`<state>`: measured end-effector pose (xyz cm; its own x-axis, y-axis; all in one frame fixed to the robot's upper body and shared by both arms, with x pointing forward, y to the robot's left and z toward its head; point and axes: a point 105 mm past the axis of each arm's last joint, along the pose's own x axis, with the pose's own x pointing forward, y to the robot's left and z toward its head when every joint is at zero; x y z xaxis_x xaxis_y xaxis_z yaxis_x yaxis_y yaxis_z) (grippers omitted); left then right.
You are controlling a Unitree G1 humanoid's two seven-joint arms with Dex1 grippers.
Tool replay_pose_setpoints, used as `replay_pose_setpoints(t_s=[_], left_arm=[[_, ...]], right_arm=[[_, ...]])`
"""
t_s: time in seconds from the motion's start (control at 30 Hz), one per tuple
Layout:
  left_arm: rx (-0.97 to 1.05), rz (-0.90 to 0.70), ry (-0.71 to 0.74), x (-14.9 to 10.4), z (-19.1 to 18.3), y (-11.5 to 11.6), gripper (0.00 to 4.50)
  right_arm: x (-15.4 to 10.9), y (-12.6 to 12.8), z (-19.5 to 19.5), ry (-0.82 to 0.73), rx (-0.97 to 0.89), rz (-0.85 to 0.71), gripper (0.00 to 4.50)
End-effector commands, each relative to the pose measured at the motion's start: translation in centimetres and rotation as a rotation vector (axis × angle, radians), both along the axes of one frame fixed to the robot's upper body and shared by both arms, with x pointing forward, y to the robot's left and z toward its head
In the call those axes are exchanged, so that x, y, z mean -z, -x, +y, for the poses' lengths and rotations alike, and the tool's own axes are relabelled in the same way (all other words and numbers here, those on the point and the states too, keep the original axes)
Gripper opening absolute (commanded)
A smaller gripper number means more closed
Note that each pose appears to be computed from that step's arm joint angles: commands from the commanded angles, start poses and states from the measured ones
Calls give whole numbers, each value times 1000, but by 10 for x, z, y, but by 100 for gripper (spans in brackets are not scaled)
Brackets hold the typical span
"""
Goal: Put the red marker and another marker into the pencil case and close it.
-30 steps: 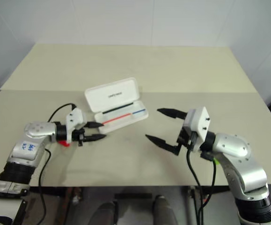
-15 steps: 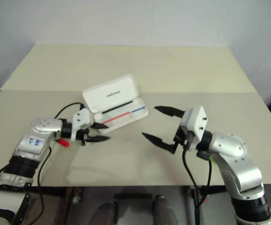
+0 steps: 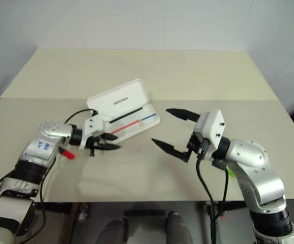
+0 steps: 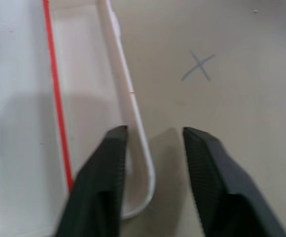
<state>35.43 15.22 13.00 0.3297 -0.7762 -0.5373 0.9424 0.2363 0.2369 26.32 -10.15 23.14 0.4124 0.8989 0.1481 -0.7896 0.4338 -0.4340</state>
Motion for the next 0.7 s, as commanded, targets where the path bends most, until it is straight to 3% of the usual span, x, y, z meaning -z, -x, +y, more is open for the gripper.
replay_pose_setpoints(t_s=[0.03, 0.07, 0.1, 0.53, 0.7], left_arm=[[8, 13, -65, 6, 3, 0, 39], [16, 12, -75, 6, 3, 0, 7], [29, 5, -89, 6, 3, 1, 2], [138, -75, -25, -13, -22, 7, 2], [226, -74, 11, -21, -37, 22, 2]], right_arm=[[-13, 6, 3, -12, -8, -66, 450], [-14, 6, 2, -12, -8, -68, 450], [-14, 6, 2, -12, -7, -70, 450], [-16, 4, -2, 5, -9, -58, 450], [-15, 3, -6, 9, -2, -46, 450]])
